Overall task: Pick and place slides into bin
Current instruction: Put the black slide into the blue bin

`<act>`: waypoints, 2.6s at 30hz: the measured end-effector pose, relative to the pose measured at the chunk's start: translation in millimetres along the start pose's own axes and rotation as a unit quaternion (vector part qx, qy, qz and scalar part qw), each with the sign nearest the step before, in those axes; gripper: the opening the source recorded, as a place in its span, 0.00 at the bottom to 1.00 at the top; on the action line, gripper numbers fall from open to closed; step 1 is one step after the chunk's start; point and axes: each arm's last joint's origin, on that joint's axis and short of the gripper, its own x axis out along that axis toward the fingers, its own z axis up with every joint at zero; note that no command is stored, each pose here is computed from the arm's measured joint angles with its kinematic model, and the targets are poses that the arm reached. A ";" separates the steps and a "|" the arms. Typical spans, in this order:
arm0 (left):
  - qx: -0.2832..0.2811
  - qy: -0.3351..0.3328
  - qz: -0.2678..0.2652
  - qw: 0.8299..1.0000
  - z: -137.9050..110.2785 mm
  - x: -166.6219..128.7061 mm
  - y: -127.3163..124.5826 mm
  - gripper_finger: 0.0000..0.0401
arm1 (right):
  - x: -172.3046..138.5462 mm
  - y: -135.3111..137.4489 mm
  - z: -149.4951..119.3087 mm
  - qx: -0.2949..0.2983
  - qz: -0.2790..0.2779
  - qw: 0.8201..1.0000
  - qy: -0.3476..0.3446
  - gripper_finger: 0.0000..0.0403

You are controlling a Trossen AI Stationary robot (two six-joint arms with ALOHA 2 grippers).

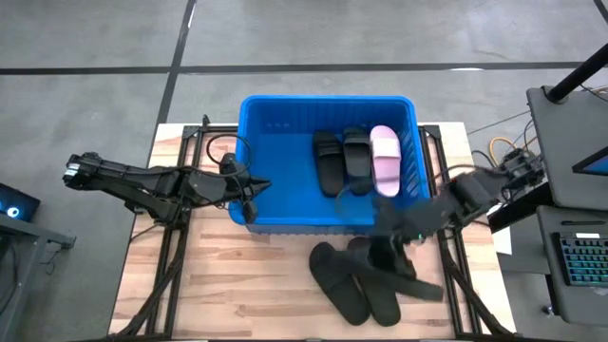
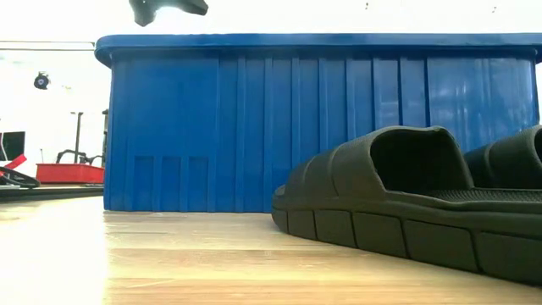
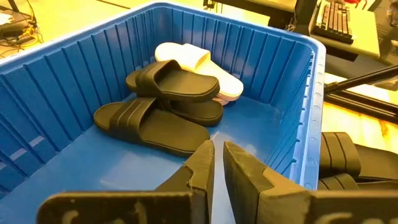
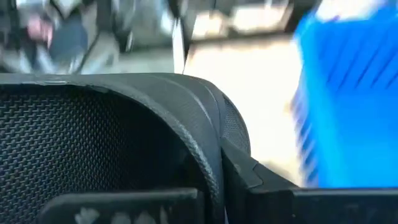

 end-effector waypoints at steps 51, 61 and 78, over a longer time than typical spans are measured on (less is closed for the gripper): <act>-0.021 -0.140 0.077 0.987 46.1 -58.0 26.8 0.05 | 89.5 -326.2 7.0 -0.213 -0.409 0.848 0.261 0.03; -0.013 -0.129 0.081 0.988 44.0 -43.6 18.2 0.05 | 108.9 -340.8 -3.3 -0.225 -0.382 0.852 0.279 0.03; -0.031 -0.135 0.077 0.987 45.1 -39.2 14.8 0.05 | 111.4 -370.3 -15.3 -0.225 -0.367 0.854 0.293 0.03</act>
